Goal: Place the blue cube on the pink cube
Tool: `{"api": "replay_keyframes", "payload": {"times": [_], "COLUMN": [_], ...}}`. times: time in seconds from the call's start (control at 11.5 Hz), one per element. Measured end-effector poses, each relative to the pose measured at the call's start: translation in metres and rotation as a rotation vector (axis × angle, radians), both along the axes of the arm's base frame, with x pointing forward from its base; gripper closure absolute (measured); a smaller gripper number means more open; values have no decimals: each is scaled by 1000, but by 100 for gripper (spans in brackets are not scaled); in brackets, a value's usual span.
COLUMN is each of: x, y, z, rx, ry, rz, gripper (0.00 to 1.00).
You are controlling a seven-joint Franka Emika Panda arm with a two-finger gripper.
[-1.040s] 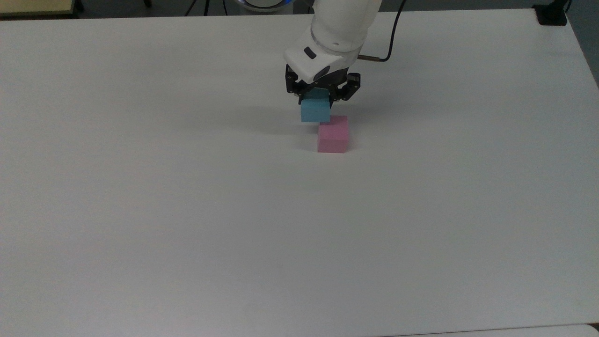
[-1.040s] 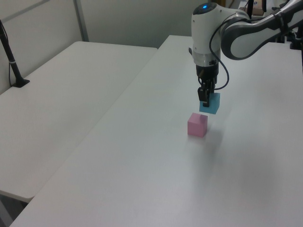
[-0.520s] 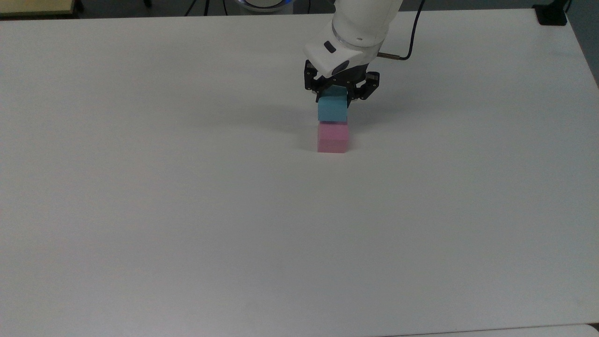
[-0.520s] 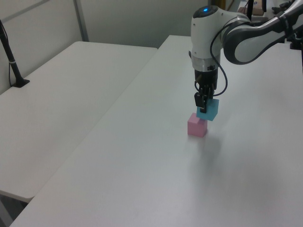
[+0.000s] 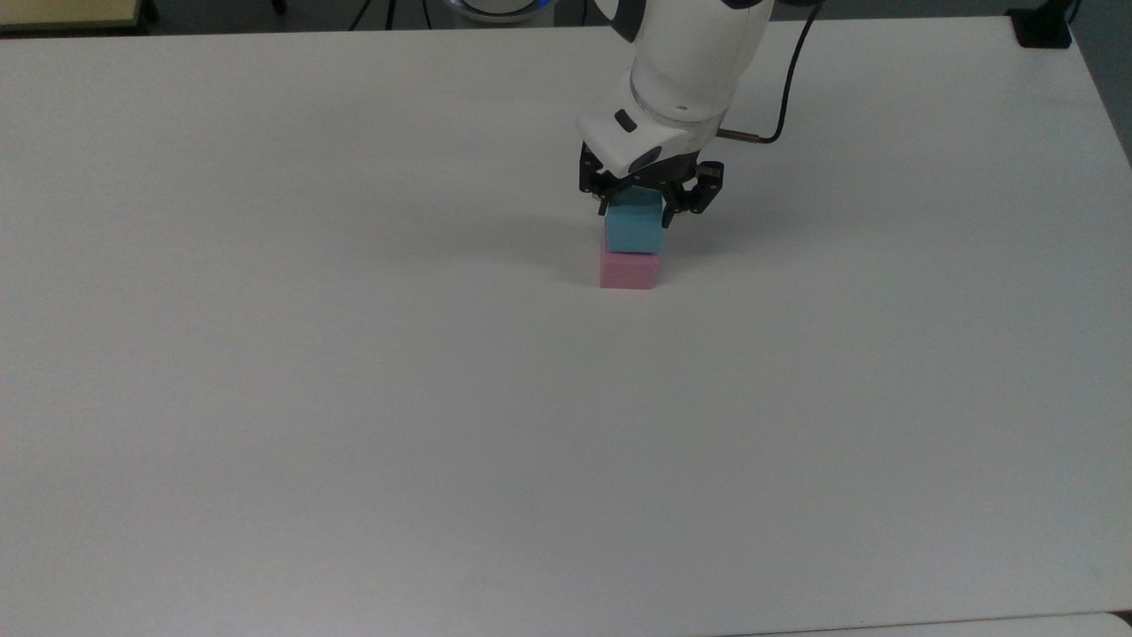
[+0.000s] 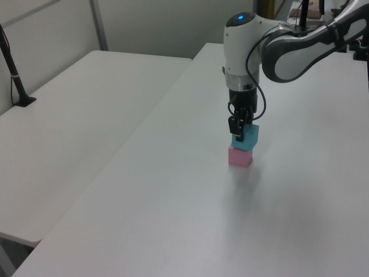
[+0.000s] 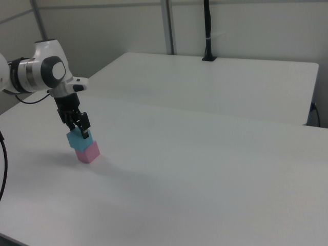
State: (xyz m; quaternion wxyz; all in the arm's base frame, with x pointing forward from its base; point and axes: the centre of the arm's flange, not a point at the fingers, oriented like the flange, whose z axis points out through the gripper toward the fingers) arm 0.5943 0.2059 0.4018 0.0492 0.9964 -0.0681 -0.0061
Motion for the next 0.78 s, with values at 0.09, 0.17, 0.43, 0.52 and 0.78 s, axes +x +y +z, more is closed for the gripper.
{"api": "replay_keyframes", "payload": {"times": [0.09, 0.17, 0.43, 0.52, 0.78], "x": [1, 1, 5, 3, -12], "y": [0, 0, -10, -22, -66], "z": [0, 2, 25, 44, 115], "rx": [1, 1, 2, -9, -46], "ry": [-2, -5, -34, -35, -32], "rz": [-10, -13, -40, -62, -104], "gripper": [14, 1, 0, 0, 0]}}
